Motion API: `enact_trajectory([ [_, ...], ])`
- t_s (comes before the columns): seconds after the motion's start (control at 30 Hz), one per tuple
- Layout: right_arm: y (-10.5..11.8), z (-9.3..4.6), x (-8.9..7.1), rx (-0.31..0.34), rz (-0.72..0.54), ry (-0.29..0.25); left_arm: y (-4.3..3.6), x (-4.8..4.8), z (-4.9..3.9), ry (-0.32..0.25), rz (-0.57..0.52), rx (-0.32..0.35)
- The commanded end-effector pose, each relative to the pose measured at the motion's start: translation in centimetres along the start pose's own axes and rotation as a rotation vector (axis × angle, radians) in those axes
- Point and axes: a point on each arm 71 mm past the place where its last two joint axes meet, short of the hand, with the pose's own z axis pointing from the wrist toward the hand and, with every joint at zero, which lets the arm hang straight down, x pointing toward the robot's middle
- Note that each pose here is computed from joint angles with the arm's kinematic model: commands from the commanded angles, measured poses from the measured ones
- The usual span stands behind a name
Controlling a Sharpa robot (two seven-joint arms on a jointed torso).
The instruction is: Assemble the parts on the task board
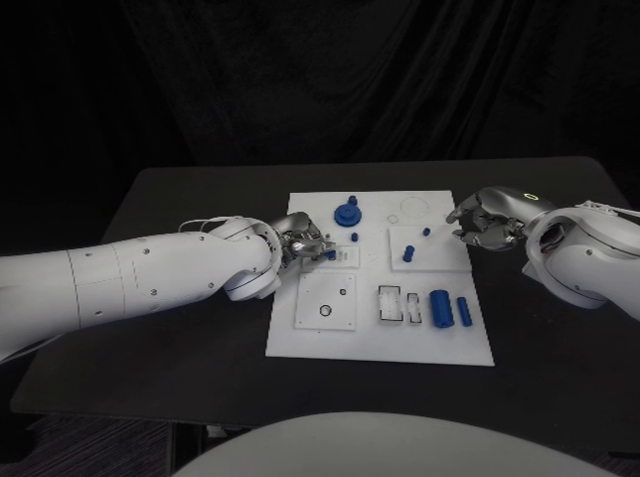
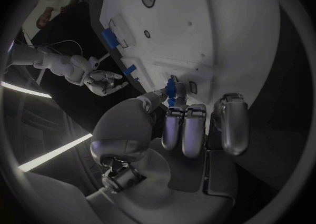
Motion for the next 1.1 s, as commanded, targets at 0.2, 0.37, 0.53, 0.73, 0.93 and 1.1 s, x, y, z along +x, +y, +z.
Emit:
enact_trajectory([
  [0.2, -0.13, -0.05, 0.09, 0.01, 0.002, 0.0, -0.15, 0.28, 0.16, 0.015, 0.002, 0.035],
  [0.37, -0.14, -0.06, 0.11, 0.01, 0.002, 0.002, -0.17, 0.35, 0.29, 0.013, 0.002, 0.042],
  [0.53, -0.17, -0.09, 0.13, 0.011, 0.002, 0.003, -0.06, 0.44, 0.39, 0.016, 0.003, 0.039],
  [0.73, -0.23, -0.11, 0.13, 0.013, 0.001, 0.004, 0.2, 0.51, 0.4, 0.022, 0.003, 0.032],
  [0.93, -0.24, -0.12, 0.14, 0.013, 0.001, 0.005, 0.36, 0.52, 0.37, 0.026, 0.004, 0.033],
  [1.1, -0.27, -0.13, 0.15, 0.015, 0.001, 0.006, 0.43, 0.51, 0.33, 0.027, 0.004, 0.035],
])
